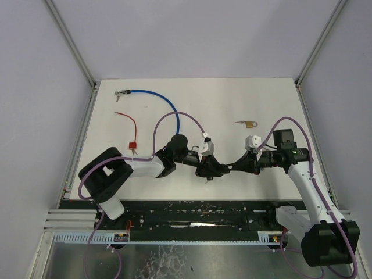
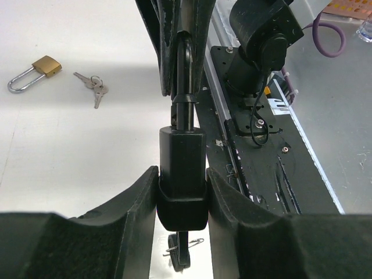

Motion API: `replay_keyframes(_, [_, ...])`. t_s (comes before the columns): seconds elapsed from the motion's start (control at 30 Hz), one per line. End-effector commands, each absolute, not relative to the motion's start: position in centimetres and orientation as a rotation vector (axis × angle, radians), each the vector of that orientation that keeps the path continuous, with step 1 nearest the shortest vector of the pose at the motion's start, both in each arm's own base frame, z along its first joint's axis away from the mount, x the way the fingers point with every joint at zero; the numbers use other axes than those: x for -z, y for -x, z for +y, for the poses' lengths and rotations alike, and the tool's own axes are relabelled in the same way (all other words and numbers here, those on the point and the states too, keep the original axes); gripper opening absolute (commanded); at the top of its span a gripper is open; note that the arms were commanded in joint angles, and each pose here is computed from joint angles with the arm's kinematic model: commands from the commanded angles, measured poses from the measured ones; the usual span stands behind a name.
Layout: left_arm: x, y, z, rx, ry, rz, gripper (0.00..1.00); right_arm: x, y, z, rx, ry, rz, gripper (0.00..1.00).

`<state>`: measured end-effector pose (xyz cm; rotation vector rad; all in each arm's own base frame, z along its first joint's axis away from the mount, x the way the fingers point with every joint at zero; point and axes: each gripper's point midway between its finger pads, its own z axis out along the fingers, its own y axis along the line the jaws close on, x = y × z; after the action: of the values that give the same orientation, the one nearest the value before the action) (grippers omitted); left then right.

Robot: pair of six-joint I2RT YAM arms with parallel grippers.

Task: Lock with the key
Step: Lock the lock.

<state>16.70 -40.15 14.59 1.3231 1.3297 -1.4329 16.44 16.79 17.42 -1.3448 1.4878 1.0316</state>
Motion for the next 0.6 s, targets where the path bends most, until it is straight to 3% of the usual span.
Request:
replay_keyframes(0.0, [-19.1,-16.2,-41.3,1.462,-1.328,1.125,0.0,-18.8,-17.3,17.7,-1.007,1.379,1.347,0.0])
replay_keyframes(0.27, [-17.9,-18.5,-41.4,1.303,-1.306,1.166,0.0,-18.7,-18.5,17.4,-0.992,1.346,1.437,0.03])
replay_keyframes(0.37, [-16.6,-19.2,-40.9,1.245,-1.332,1.2,0.0,-19.4,-18.9,17.2,-0.969,1.326,1.473,0.18])
replay_keyframes(0.57, [-15.7,-20.7,-39.0,1.206,-1.296,1.231,0.0,-21.2,-19.0,16.7,-0.958,1.29,1.486,0.33])
